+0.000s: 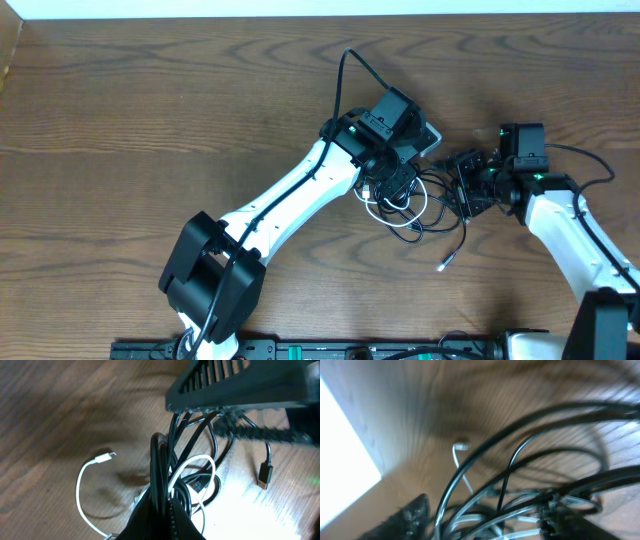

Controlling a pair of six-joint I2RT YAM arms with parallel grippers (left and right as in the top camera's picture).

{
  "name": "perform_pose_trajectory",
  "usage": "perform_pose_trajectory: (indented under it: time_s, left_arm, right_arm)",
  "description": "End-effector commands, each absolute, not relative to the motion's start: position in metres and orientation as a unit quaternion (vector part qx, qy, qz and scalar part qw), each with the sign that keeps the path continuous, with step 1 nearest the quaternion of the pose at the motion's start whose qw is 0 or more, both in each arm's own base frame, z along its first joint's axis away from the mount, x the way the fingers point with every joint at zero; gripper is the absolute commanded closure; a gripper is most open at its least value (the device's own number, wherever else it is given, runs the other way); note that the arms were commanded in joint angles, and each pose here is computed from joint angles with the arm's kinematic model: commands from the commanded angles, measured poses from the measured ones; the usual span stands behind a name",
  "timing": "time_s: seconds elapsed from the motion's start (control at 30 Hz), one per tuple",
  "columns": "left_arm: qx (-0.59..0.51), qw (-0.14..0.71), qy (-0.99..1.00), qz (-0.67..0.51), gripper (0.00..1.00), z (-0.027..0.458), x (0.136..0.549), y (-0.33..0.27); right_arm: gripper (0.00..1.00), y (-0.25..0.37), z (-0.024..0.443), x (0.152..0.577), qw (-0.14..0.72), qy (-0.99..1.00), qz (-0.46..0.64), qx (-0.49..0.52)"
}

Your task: Untangle cables

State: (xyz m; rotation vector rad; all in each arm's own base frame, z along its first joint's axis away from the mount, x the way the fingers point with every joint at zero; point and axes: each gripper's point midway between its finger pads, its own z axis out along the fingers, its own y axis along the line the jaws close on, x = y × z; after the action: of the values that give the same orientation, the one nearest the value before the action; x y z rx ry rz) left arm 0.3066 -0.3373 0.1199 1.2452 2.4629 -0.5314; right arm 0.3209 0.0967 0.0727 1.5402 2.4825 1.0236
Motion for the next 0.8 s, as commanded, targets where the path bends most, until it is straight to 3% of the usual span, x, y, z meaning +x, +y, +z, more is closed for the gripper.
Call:
perform_pose_trajectory:
  time_s: [0.0,0.07,0.1,0.3,0.33,0.43,0.53,0.77]
  left_arm:
    - [0.446,0.164,0.859,-0.192,0.92,0.123,0.305,-0.338]
    - [0.446,0.161,0.859,-0.191,0.92,0.123,0.304,-0.337]
    - [0.446,0.161,0.859,-0.191,0.92,0.123,0.304,-0.337]
    - [0.451,0.152,0.852,-0.217,0.92,0.125,0.296,-0.344]
    - [0.451,0.152,0.852,-0.217,0.93,0.125,0.295,-0.344]
    - [0.452,0.153,0.852,-0.215,0.92,0.125,0.296,-0.344]
    - [0.453,0.156,0.853,-0.206,0.93,0.124,0.298,-0.342]
    - [0.456,0.156,0.852,-0.206,0.94,0.124,0.297,-0.343]
  right_arm:
    - [0.5,0.086,0.051,0.318,0.024,0.802,0.288,0.522]
    - [0.69,0.087,0.047,0.319,0.019,0.802,0.289,0.522]
    - [0.84,0.089,0.046,0.318,0.014,0.802,0.293,0.521]
    - [0.9,0.093,0.041,0.317,-0.002,0.801,0.298,0.519]
    - [0.88,0.095,0.042,0.317,-0.005,0.801,0.302,0.517]
    - [0.53,0.106,0.049,0.315,-0.027,0.796,0.332,0.505]
    - [0.46,0.113,0.053,0.314,-0.041,0.793,0.349,0.497]
    - [0.45,0.114,0.053,0.311,-0.049,0.792,0.349,0.498]
